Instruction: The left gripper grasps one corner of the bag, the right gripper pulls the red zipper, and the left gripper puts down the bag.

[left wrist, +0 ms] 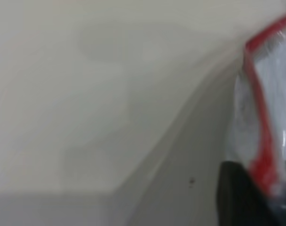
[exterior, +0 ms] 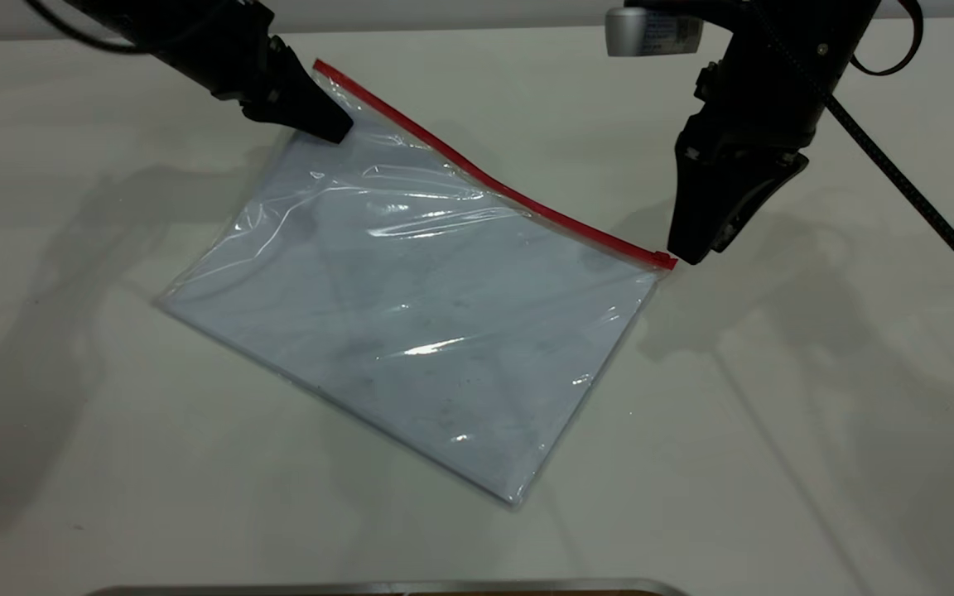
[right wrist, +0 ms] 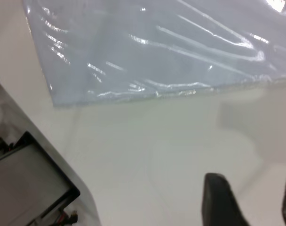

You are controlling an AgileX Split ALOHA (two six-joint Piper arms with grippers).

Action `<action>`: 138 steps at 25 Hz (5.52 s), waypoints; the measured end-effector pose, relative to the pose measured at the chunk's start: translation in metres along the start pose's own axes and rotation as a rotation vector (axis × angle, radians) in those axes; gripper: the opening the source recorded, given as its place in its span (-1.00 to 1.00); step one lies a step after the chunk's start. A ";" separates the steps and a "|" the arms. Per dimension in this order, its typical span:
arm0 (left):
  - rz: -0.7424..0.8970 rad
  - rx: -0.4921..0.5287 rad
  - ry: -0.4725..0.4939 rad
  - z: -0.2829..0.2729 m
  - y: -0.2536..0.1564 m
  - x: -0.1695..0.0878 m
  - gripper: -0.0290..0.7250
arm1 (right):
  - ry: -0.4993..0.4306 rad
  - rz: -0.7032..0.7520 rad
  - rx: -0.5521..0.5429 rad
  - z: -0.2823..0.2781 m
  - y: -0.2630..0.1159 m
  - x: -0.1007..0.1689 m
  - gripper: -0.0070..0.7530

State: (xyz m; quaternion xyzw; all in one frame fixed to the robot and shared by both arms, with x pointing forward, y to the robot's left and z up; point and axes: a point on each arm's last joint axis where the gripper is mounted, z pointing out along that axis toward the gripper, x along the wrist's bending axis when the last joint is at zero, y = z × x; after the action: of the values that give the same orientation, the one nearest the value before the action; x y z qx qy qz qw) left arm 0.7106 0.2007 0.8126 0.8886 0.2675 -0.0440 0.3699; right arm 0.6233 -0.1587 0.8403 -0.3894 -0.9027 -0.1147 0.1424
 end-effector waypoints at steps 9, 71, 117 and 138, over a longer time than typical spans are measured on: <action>-0.261 0.073 0.191 -0.019 0.006 0.010 0.71 | -0.157 0.025 -0.154 -0.008 0.014 -0.012 0.29; -0.439 -0.090 0.705 -0.290 -0.129 -0.420 0.64 | -0.520 -0.030 -0.879 -0.163 -0.355 0.243 0.29; -0.512 -0.292 0.913 -0.285 -0.167 -0.434 0.64 | -0.535 -0.038 -0.914 -0.163 -0.357 0.245 0.29; -0.511 -0.291 0.912 -0.285 -0.167 -0.434 0.64 | -0.555 0.003 -0.920 -0.163 -0.356 0.245 0.29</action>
State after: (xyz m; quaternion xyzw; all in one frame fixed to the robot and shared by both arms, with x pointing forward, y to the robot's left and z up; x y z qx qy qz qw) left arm 0.2217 0.3003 1.0325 0.6639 0.6117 0.2950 0.3132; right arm 0.2278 -0.2852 1.0431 -0.4287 -0.7624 -0.3909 -0.2868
